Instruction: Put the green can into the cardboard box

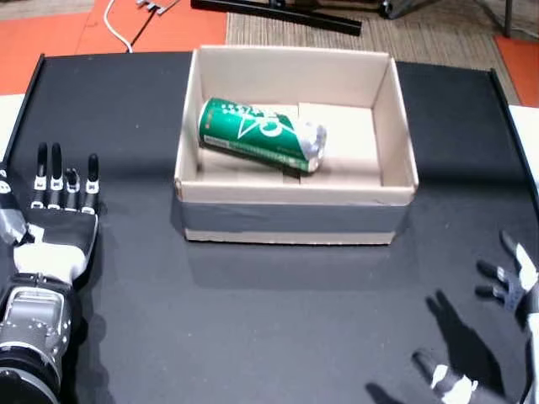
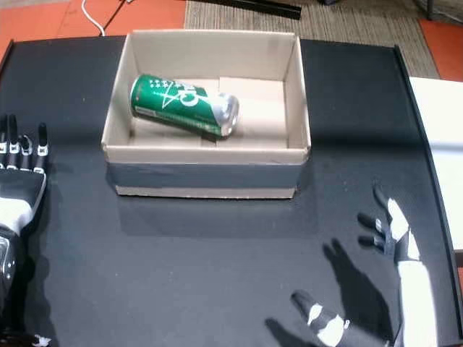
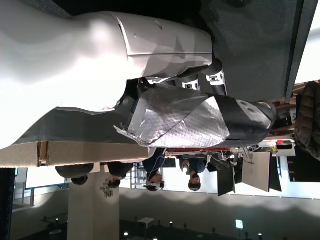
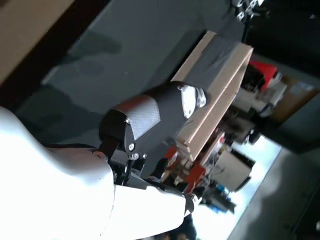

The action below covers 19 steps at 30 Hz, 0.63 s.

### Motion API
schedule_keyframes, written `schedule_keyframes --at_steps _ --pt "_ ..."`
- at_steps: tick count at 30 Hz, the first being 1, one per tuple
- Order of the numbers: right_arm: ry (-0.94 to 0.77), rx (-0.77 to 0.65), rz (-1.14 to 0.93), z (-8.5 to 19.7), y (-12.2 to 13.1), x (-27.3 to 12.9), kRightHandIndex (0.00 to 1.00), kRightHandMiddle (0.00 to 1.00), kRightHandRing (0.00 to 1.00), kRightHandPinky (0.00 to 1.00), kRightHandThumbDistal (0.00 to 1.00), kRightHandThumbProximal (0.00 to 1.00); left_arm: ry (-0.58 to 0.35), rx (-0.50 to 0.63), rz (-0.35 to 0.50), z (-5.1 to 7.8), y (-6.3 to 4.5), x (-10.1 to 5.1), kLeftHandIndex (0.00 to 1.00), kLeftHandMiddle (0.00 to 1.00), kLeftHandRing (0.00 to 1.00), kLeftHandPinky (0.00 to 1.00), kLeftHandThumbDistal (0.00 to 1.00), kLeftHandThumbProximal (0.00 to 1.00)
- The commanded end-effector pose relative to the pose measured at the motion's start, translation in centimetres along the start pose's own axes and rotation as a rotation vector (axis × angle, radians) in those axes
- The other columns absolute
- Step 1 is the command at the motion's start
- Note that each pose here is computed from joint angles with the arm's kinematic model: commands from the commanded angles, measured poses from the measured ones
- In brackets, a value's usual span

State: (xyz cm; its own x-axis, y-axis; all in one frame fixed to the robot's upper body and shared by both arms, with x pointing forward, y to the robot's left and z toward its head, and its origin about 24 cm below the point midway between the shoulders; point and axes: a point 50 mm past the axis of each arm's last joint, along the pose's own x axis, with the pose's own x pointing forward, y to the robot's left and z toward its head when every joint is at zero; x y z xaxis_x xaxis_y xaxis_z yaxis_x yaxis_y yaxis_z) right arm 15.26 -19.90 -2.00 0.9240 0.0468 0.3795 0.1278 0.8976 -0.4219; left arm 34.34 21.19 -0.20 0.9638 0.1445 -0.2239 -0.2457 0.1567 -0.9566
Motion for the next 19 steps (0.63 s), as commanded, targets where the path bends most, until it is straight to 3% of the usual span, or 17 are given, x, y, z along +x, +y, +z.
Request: schedule_keyframes --at_steps 1,4,7,9,12,16,19 --pt "0.014 -0.004 -0.034 -0.3 0.4 -0.8 0.68 0.8 0.88 1.0 0.94 0.24 0.008 0.013 0.051 0.2 1.5 -0.6 0.48 0.24 0.45 0.73 0.65 0.82" --pt "0.027 0.01 -0.07 -0.7 1.2 -1.2 0.64 0.78 0.87 1.0 0.93 0.25 0.005 0.011 0.055 0.3 1.4 -0.5 0.48 0.23 0.44 0.71 0.64 0.83" --pt "0.024 -0.009 -0.102 -1.2 2.3 -0.4 0.62 0.76 0.86 1.0 0.83 0.36 0.004 0.015 0.059 0.4 1.2 -0.4 0.47 0.22 0.43 0.7 0.64 0.85" --pt "0.012 -0.035 -0.13 -1.5 3.2 0.4 0.6 0.75 0.85 1.0 0.83 0.41 0.001 0.028 0.051 0.5 1.2 -0.4 0.47 0.23 0.42 0.72 0.67 0.86" --pt "-0.008 -0.053 -0.156 -1.7 4.0 0.8 0.6 0.75 0.85 1.0 0.85 0.39 -0.003 0.034 0.051 0.7 1.2 -0.4 0.46 0.24 0.42 0.69 0.68 0.84" --pt "0.002 -0.07 -0.18 -1.9 4.0 -0.5 0.6 0.77 0.87 1.0 0.82 0.39 0.002 0.032 0.037 0.9 1.2 -0.5 0.48 0.22 0.43 0.71 0.66 0.84" --pt "0.008 -0.07 -0.178 -2.0 3.9 -1.2 0.62 0.79 0.88 1.0 0.87 0.37 0.0 0.026 0.039 0.9 1.0 -0.4 0.48 0.21 0.43 0.68 0.64 0.83"
